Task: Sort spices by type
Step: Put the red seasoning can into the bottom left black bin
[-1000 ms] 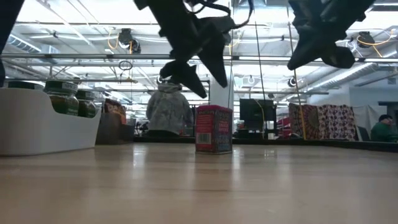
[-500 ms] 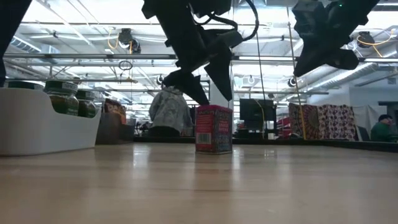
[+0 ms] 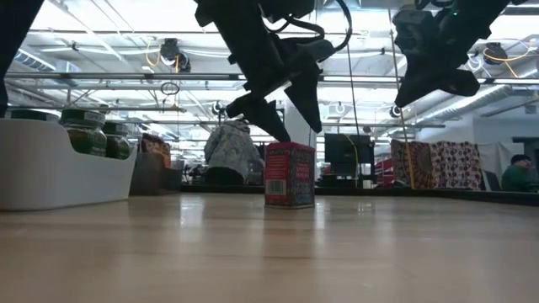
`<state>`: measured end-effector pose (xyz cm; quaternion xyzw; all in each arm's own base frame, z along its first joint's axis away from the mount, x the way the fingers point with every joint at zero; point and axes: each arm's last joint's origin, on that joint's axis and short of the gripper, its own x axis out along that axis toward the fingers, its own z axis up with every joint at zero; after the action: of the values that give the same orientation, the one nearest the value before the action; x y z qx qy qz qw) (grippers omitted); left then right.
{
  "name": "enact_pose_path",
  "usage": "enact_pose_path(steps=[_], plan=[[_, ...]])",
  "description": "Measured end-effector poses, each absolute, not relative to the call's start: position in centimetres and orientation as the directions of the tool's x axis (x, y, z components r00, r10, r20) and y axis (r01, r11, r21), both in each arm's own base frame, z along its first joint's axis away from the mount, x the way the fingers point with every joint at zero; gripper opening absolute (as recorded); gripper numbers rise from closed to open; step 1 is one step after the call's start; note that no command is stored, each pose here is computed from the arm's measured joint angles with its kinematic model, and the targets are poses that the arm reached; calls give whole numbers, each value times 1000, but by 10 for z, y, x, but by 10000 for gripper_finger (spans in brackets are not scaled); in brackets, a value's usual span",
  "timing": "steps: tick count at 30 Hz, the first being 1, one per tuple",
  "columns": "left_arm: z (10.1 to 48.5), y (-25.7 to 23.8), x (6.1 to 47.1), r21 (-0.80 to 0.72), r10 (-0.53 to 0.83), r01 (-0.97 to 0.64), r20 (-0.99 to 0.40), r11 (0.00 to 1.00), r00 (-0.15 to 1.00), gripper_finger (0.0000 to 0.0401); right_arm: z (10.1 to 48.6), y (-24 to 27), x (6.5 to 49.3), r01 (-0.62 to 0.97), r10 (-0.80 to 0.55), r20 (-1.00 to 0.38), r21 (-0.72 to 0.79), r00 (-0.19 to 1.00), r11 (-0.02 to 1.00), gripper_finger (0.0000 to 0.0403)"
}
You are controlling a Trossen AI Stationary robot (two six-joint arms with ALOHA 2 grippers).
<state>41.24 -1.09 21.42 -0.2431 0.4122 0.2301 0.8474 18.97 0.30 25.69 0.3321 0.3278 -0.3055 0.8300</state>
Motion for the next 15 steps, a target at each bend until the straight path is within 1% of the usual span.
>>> enact_pose_path(steps=[2,8,15], plan=[[212,-11,414,-222,190,-591,-810,775,554,294,257,2,190,727,-292,-747,350,597,591,0],[199,-10,413,-184,191,-606,-844,774,501,294,257,0,190,729,-298,-747,343,594,592,0],[188,-11,417,-172,187,-605,-856,777,483,294,257,0,190,725,-299,-747,335,593,601,0]])
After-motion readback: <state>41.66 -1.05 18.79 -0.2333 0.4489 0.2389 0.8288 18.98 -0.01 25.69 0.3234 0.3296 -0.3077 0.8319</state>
